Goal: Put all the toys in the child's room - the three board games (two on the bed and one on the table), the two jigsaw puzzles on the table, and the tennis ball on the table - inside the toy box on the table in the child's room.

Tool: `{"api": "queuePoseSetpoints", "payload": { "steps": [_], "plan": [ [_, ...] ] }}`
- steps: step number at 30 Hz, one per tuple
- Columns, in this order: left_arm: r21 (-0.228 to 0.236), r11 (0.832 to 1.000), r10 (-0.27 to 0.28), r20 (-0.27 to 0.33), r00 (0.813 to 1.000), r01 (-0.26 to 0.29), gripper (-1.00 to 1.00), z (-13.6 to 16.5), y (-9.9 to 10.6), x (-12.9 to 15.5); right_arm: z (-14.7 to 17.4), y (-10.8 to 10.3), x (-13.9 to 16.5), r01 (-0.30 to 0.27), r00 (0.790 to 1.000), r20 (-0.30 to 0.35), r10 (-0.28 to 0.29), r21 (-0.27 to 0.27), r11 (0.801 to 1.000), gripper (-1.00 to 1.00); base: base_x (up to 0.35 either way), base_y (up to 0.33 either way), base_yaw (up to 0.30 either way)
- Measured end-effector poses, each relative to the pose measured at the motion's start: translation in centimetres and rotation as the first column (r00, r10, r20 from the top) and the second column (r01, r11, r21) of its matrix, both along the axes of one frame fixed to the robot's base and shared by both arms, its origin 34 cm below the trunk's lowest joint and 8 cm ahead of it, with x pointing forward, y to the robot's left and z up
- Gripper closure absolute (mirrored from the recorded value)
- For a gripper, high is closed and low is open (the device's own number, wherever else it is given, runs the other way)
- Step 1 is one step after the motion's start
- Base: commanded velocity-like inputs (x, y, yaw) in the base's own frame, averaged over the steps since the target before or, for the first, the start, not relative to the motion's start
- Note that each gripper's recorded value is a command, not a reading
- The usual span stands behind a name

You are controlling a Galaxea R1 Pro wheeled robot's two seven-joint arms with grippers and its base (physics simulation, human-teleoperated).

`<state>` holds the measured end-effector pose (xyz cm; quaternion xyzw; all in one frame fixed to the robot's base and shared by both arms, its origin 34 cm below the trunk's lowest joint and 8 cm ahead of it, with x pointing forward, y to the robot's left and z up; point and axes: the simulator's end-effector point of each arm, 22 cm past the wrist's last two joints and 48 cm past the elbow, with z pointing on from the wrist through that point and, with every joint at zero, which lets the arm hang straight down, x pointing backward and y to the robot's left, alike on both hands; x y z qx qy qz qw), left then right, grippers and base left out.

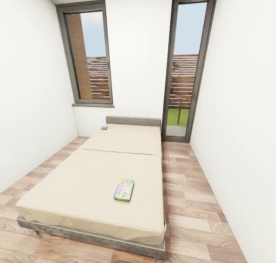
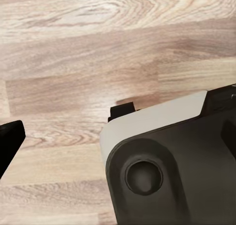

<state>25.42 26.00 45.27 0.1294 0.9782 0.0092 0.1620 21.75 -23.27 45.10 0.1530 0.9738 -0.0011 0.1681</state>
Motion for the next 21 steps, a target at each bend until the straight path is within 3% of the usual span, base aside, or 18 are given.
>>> {"api": "queuePoseSetpoints", "payload": {
  "steps": [5,9,14,15,17,18,21],
  "plan": [
    [0.023,1.000,0.017,0.004,1.000,-0.017,-1.00,0.1,1.9,0.2,0.0,0.0,0.0,0.000,1.000,0.001,0.000,-0.001,1.000,-1.00,0.000,0.000,0.000],
    [0.061,0.996,0.058,0.012,0.998,-0.059,-1.00,0.3,5.3,0.4,0.0,0.0,0.0,0.000,1.000,0.002,0.000,-0.001,1.000,-1.00,0.000,0.000,0.000],
    [0.134,0.977,0.160,0.064,0.985,-0.168,-1.00,1.6,12.7,1.6,0.0,-0.1,0.0,0.000,1.000,0.002,0.000,-0.002,1.000,-1.00,0.000,0.000,0.000],
    [0.158,0.966,0.194,0.089,0.977,-0.206,-1.00,2.3,15.4,2.2,0.0,-0.1,0.0,0.000,1.000,0.002,0.000,-0.002,1.000,-1.00,0.000,0.000,0.000],
    [0.186,0.950,0.232,0.119,0.965,-0.251,-1.00,3.2,18.6,2.7,0.0,-0.1,0.0,0.001,1.000,0.002,-0.001,-0.002,1.000,-1.00,0.000,0.000,0.000],
    [0.213,0.930,0.272,0.148,0.951,-0.299,-1.00,4.3,21.9,3.0,0.0,-0.1,0.0,0.001,1.000,0.002,-0.001,-0.002,1.000,-1.00,0.000,0.000,0.000],
    [0.256,0.891,0.332,0.198,0.922,-0.375,-1.00,6.3,27.4,3.2,0.0,-0.1,0.0,0.001,1.000,0.002,-0.001,-0.002,1.000,-1.00,0.000,0.000,0.000]
  ]
}}
